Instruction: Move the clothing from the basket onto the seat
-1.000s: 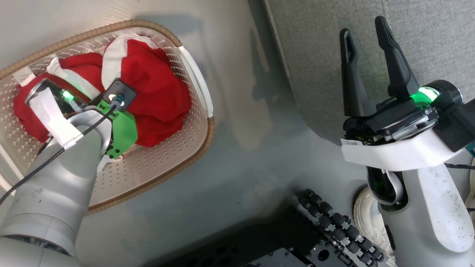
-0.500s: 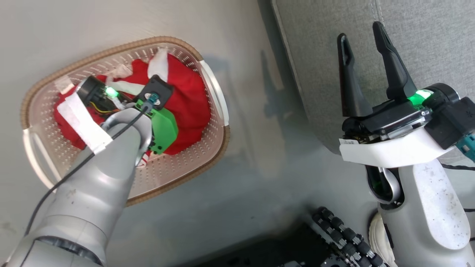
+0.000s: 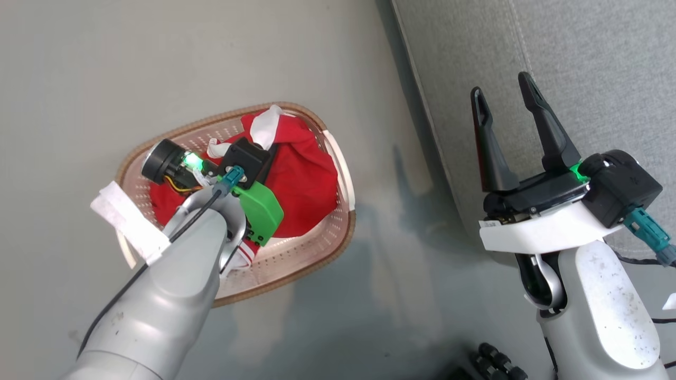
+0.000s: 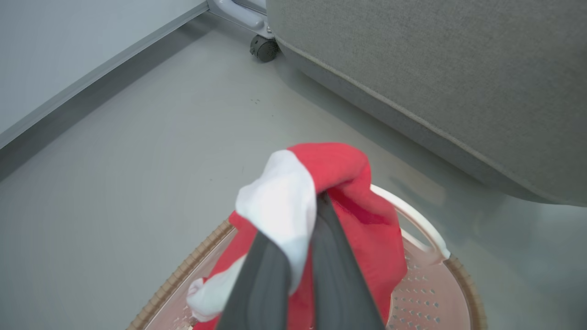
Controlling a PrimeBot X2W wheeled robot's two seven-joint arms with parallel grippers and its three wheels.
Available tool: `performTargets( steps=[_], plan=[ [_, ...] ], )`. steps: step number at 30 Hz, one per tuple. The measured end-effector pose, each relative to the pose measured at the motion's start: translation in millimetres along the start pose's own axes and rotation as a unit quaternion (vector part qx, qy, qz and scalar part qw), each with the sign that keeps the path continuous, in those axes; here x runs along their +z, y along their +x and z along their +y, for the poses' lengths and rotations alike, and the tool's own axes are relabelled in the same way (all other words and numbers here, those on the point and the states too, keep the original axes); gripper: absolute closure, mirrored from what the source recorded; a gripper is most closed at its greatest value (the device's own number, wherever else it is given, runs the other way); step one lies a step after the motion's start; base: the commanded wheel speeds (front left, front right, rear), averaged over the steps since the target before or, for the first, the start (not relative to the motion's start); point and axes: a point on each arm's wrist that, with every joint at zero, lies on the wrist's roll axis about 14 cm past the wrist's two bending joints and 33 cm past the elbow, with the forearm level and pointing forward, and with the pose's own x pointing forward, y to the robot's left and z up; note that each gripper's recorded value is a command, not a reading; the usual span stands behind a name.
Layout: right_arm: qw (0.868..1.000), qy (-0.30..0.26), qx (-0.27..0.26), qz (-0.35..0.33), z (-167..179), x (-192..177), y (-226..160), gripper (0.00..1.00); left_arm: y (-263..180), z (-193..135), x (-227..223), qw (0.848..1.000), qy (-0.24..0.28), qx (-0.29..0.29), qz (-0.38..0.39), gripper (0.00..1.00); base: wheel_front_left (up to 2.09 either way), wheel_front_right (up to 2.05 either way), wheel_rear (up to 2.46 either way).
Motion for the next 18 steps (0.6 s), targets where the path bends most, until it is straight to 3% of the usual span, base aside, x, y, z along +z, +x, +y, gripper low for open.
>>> performTargets(
  steps=[9, 18],
  plan=[
    [1.0, 0.003, 0.018, -0.023, 20, 29, -14, 0.0, -45, 7, 65, 0.995, 0.002, 0.05, -0.084, 1.0, 0.0, 0.0, 0.0],
    [0.998, 0.009, 0.034, -0.053, 38, 61, -34, 0.0, -98, 16, 144, 0.975, 0.004, 0.109, -0.195, 1.0, 0.0, 0.0, 0.0]
  ],
)
